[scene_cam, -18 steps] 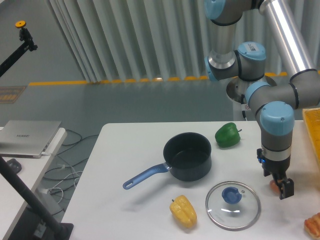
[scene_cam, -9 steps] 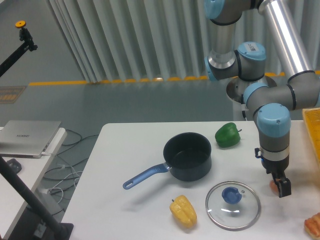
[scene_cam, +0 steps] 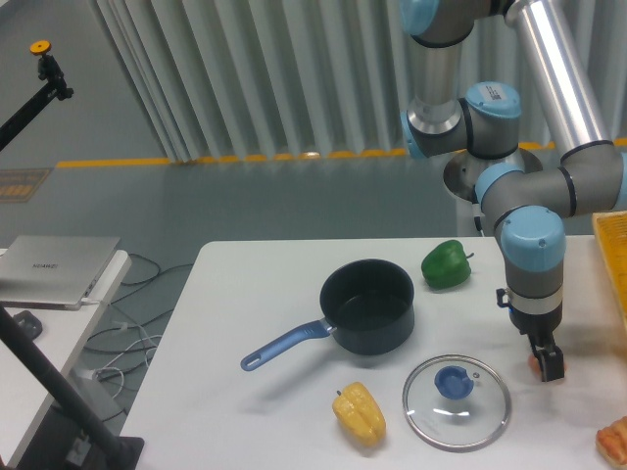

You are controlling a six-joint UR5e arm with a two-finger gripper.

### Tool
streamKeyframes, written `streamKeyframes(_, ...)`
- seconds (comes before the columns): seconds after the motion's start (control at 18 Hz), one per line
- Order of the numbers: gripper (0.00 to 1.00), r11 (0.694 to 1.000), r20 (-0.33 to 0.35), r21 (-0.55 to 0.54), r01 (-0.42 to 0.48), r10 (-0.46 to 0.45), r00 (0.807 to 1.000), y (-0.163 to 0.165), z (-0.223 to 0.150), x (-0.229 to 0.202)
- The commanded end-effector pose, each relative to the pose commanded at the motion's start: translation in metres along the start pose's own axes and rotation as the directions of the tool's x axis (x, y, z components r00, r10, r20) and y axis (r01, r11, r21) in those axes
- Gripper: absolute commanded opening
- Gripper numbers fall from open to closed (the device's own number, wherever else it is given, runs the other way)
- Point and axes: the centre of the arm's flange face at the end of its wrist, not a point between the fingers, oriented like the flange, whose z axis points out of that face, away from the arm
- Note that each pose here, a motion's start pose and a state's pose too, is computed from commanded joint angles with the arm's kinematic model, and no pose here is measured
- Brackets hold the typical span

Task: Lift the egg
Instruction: 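Close the gripper fingers on the brown egg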

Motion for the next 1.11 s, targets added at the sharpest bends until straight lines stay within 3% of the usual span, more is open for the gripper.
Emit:
streamKeyframes(0.17, 0.83, 1.000, -0.003, 0.000, 0.003, -0.003, 1.000, 0.0008, 0.0019, -0.0006)
streamKeyframes(0.39, 0.74, 1.000, 0.001, -0.001, 0.005, -0.005, 1.000, 0.0019, 0.0012, -0.0021)
streamKeyframes(1.11, 0.74, 1.000, -0.005, -0.020, 0.010, -0.010, 1.000, 0.0064, 0.0037, -0.0014)
